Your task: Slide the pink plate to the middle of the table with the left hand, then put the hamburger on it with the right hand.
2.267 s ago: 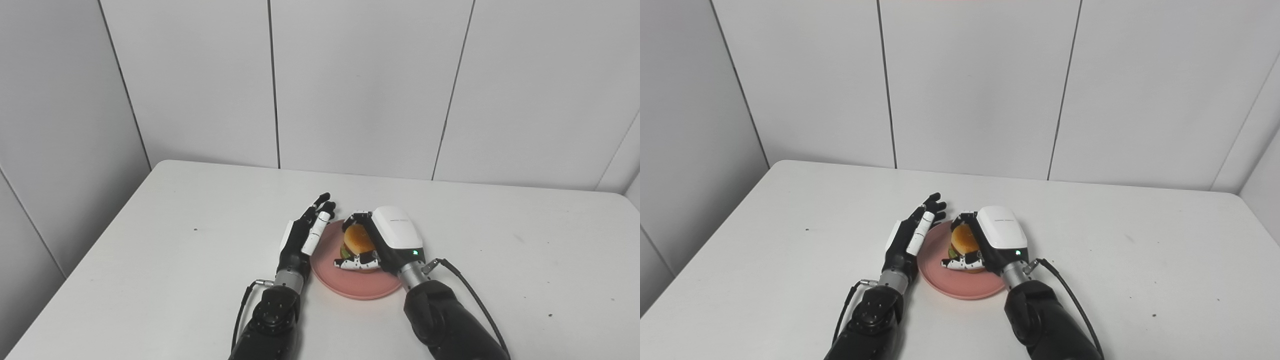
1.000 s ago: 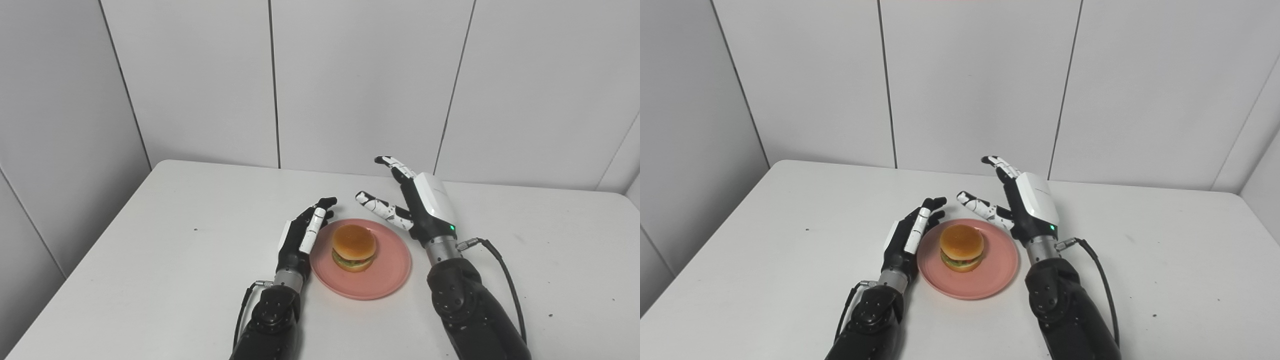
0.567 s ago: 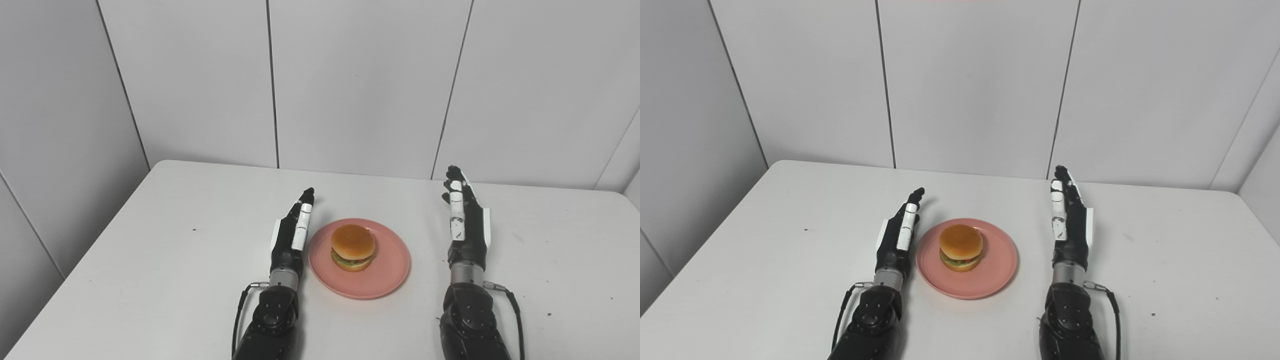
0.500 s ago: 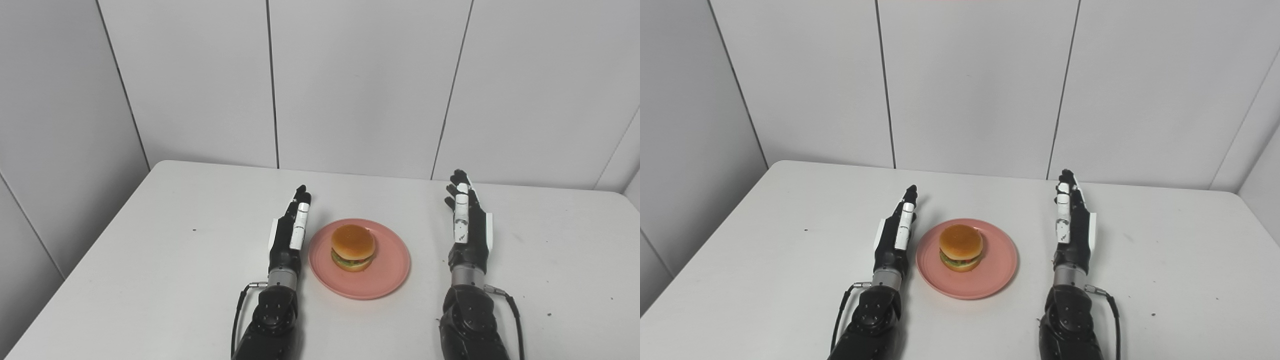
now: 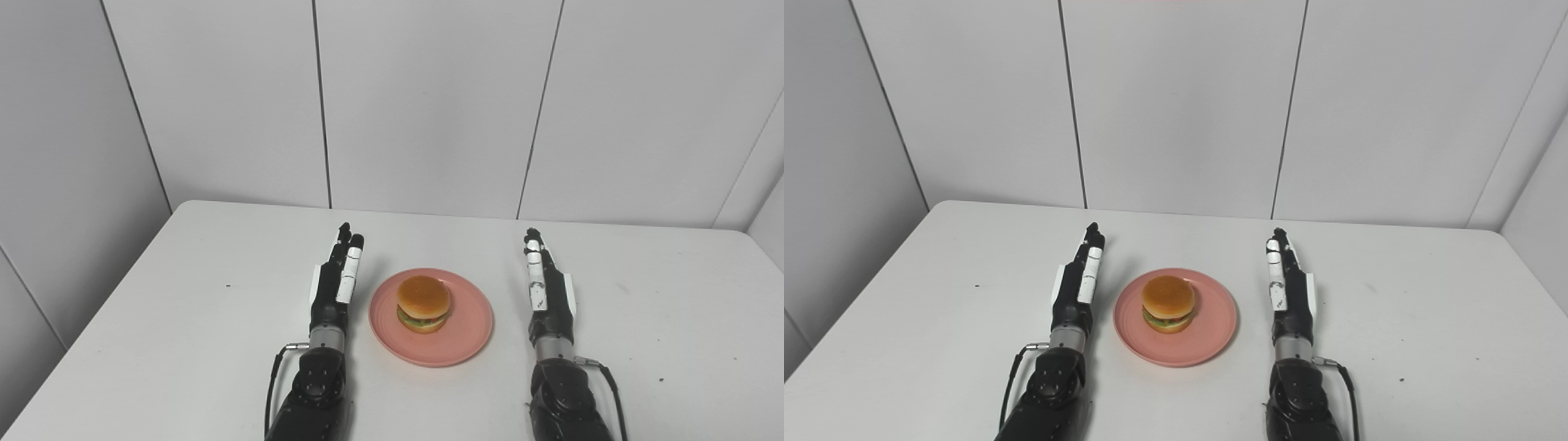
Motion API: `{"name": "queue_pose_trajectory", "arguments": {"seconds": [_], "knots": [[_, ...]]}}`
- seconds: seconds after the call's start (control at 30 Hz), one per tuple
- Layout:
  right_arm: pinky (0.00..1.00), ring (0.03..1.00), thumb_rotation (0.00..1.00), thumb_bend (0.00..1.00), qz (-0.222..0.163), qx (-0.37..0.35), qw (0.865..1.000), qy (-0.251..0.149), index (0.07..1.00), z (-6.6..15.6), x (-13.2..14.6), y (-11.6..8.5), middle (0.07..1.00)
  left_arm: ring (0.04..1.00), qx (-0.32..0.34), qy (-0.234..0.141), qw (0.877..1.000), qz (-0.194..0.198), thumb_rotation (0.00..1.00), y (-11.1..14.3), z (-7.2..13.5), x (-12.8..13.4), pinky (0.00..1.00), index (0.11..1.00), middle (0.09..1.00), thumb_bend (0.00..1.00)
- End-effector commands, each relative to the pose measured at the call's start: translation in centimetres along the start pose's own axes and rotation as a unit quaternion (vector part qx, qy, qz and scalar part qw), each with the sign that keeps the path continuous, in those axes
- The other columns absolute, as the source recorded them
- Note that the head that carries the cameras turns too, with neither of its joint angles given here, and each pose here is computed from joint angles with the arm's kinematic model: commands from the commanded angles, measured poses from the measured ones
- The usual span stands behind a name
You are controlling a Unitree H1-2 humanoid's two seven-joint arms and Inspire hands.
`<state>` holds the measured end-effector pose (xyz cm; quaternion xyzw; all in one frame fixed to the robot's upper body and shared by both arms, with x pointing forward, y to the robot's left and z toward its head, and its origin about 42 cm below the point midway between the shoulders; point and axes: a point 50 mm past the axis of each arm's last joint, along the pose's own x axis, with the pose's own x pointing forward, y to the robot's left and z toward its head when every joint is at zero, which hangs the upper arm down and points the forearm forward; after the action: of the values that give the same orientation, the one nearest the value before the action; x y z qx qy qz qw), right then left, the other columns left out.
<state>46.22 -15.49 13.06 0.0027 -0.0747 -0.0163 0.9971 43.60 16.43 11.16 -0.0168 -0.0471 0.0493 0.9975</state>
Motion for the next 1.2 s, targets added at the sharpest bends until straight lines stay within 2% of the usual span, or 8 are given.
{"name": "queue_pose_trajectory", "arguments": {"seconds": [0.0,0.1,0.3,0.37,0.6,0.87,0.97,1.17], "knots": [[1.0,0.971,1.0,0.81,0.02,-0.019,1.0,0.006,0.904,-0.2,0.4,-0.4,0.943,1.0,0.003,-0.011,1.0,-0.009,0.94,0.4,0.9,0.6,0.97,0.961,1.0,0.89],[1.0,0.97,1.0,0.84,0.038,-0.018,0.999,0.019,0.913,-0.6,0.3,-0.6,0.956,1.0,0.007,-0.006,1.0,-0.009,0.94,0.6,0.9,0.7,0.88,0.969,1.0,0.87],[1.0,0.976,1.0,0.84,0.052,-0.025,0.998,0.037,0.929,-0.9,0.3,-0.8,0.963,1.0,0.005,0.005,1.0,-0.011,0.92,0.6,1.2,0.9,0.91,0.974,1.0,0.86],[1.0,0.979,1.0,0.84,0.055,-0.029,0.997,0.041,0.926,-0.9,0.3,-0.8,0.963,1.0,0.006,0.007,1.0,-0.009,0.91,0.6,1.3,1.0,0.84,0.967,1.0,0.84],[1.0,0.975,1.0,0.84,0.048,-0.018,0.997,0.055,0.936,-1.0,0.1,-0.9,0.955,1.0,0.005,0.01,1.0,-0.01,0.91,0.7,1.3,1.0,0.93,0.965,1.0,0.85],[1.0,0.953,1.0,0.84,0.003,0.062,0.995,0.08,0.941,-1.2,-0.3,-0.5,0.944,1.0,0.0,0.012,1.0,-0.005,0.9,0.5,0.9,0.8,0.87,0.957,1.0,0.86],[1.0,0.951,1.0,0.84,-0.001,0.062,0.995,0.084,0.949,-1.3,-0.4,-0.5,0.95,1.0,0.003,0.012,1.0,-0.005,0.9,0.5,0.8,0.7,0.96,0.955,1.0,0.86],[1.0,0.96,1.0,0.81,-0.002,0.054,0.995,0.085,0.96,-1.4,-0.6,-0.5,0.96,1.0,0.002,0.016,1.0,-0.006,0.91,0.4,0.7,0.5,0.95,0.957,1.0,0.85]]}}
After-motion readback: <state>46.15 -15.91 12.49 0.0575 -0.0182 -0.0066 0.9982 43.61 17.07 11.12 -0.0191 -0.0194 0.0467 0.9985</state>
